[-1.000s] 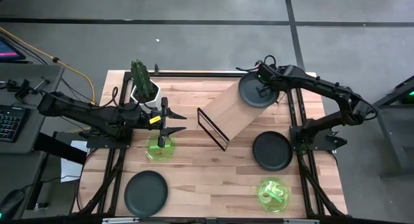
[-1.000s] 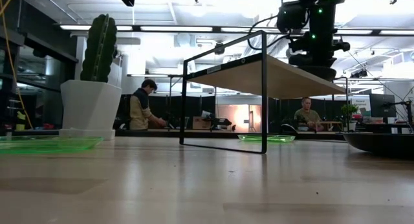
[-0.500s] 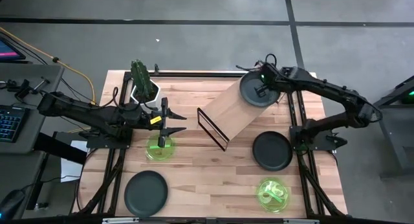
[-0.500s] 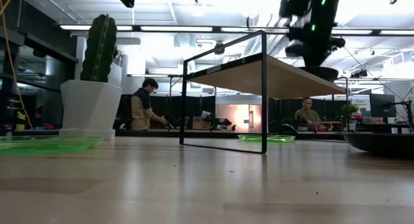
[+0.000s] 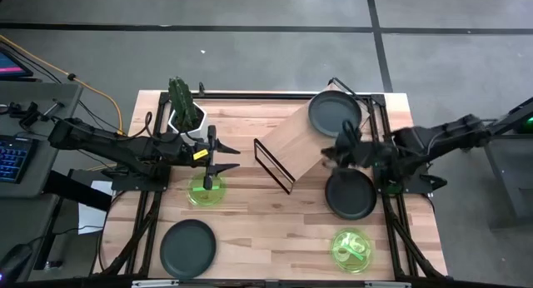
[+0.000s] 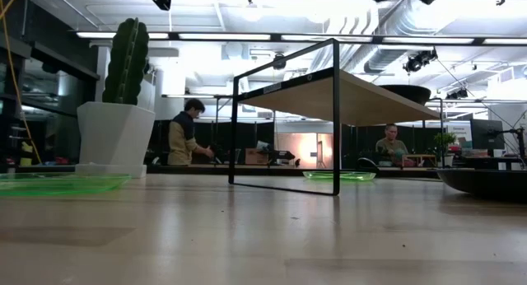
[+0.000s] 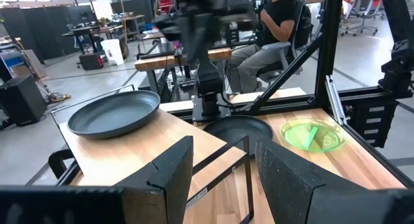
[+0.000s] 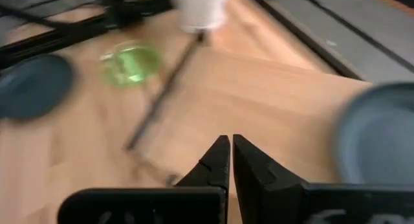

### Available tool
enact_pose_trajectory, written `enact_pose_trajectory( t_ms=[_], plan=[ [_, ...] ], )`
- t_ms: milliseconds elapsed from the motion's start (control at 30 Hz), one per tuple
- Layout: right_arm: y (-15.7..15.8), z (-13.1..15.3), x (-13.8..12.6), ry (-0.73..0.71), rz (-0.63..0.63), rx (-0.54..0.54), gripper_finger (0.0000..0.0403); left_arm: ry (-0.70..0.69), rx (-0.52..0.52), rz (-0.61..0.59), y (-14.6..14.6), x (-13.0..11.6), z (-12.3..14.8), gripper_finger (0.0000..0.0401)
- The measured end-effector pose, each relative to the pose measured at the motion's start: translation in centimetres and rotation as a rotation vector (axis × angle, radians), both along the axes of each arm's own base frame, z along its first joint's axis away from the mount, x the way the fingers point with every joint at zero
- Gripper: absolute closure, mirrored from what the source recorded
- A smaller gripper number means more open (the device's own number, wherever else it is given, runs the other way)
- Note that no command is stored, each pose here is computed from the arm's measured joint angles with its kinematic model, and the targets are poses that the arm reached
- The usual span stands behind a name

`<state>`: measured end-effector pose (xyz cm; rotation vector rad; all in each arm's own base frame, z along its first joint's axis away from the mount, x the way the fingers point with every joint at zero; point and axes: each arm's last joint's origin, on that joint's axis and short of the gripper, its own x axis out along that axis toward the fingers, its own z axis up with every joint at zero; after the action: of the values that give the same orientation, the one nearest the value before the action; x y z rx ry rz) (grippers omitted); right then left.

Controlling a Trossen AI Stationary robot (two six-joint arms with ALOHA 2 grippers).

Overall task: Place and stack plates onto a shelf
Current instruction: Stack the right black plate on top of the black plate on the shelf

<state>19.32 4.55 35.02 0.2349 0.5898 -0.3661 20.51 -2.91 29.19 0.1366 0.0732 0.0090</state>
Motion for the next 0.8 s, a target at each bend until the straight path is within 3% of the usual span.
enact_pose_trajectory(
  t_ms=[200, 300, 500, 667, 800],
  plan=[
    [3.0, -1.0, 0.7, 0.042, 0.129, 0.079, 0.0402, -0.008, -0.001, 0.001, 0.0, 0.0, 0.1, 0.0243],
    [4.0, -1.6, 1.0, 0.08, 0.165, 0.205, 0.0402, -0.009, 0.0, 0.0, 0.0, 0.0, 0.1, 0.0243],
    [5.9, -2.9, 1.1, 0.206, 0.123, 0.472, 0.0402, -0.008, 0.008, 0.0, 0.0, 0.0, 0.1, 0.0243],
    [7.8, -5.4, 0.5, 0.419, -0.011, 0.516, 0.0398, -0.008, 0.007, -0.001, 0.0, 0.0, 0.1, 0.0243],
    [9.3, -7.4, 0.5, 0.541, -0.073, 0.471, 0.0361, -0.008, 0.006, -0.001, 0.0, 0.0, 0.1, 0.0243]
  ],
)
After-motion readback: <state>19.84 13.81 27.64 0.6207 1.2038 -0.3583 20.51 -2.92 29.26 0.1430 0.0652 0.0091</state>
